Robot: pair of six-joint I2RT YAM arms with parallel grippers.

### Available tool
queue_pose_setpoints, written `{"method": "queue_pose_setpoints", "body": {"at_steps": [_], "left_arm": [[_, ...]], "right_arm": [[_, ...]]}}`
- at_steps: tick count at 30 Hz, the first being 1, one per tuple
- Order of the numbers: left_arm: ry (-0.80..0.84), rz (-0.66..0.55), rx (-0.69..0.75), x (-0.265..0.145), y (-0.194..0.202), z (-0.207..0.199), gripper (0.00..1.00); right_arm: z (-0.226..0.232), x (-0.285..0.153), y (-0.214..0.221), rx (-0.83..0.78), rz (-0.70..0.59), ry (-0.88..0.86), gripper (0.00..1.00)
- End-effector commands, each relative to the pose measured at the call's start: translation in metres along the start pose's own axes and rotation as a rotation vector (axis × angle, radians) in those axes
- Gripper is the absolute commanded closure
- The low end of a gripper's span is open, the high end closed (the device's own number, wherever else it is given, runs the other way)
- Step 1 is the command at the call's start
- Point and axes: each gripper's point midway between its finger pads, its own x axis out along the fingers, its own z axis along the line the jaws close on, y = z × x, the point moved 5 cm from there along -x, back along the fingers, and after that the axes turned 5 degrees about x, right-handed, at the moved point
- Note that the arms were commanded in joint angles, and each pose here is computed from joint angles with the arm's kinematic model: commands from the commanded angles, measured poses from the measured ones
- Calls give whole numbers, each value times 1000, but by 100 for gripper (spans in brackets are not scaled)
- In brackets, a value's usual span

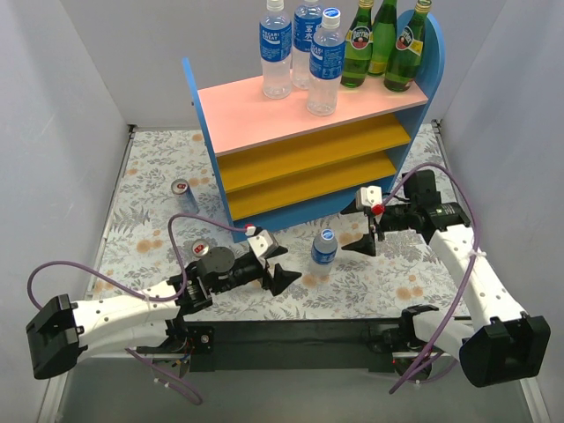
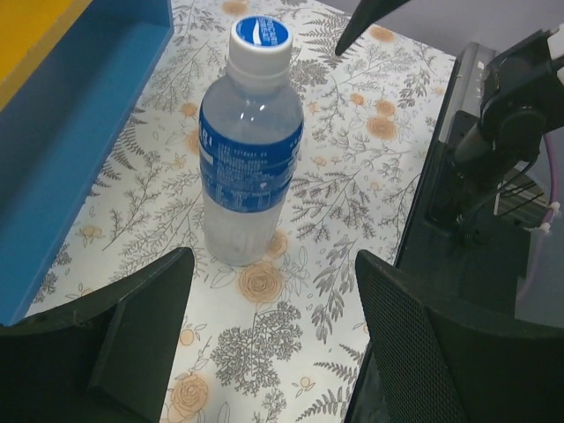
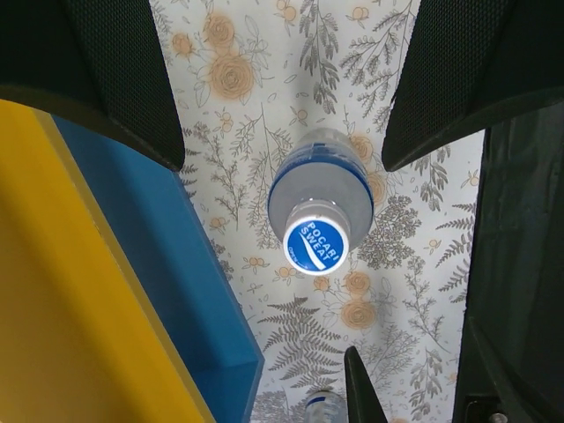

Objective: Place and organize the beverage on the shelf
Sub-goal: Place the drink at the center of the board, then pick up the drink from the center of the board.

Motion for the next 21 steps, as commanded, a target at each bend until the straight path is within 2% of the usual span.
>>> {"method": "queue_pose_setpoints", "body": {"at_steps": [1, 5, 14, 17, 19, 20, 21], "left_arm": [[16, -138, 38, -5, -17, -2, 27], [21, -143, 46, -4, -11, -2, 27], [27, -135, 71, 0, -2, -1, 27], [34, -140, 90, -1, 1, -1, 27], [40, -145, 106, 0, 4, -1, 26], [40, -138, 128, 2, 7, 0, 26], [51, -150, 142, 3, 6, -1, 25]], "right_arm": [[-6, 9, -14, -61, 2, -43, 2], [0, 26, -16, -53, 7, -118, 4], [5, 50, -15, -19, 47, -198, 25], [4, 52, -17, -12, 47, -205, 35], [3, 53, -17, -10, 47, -207, 46], [3, 53, -17, -10, 48, -207, 58], [3, 54, -17, -8, 49, -208, 65]]}}
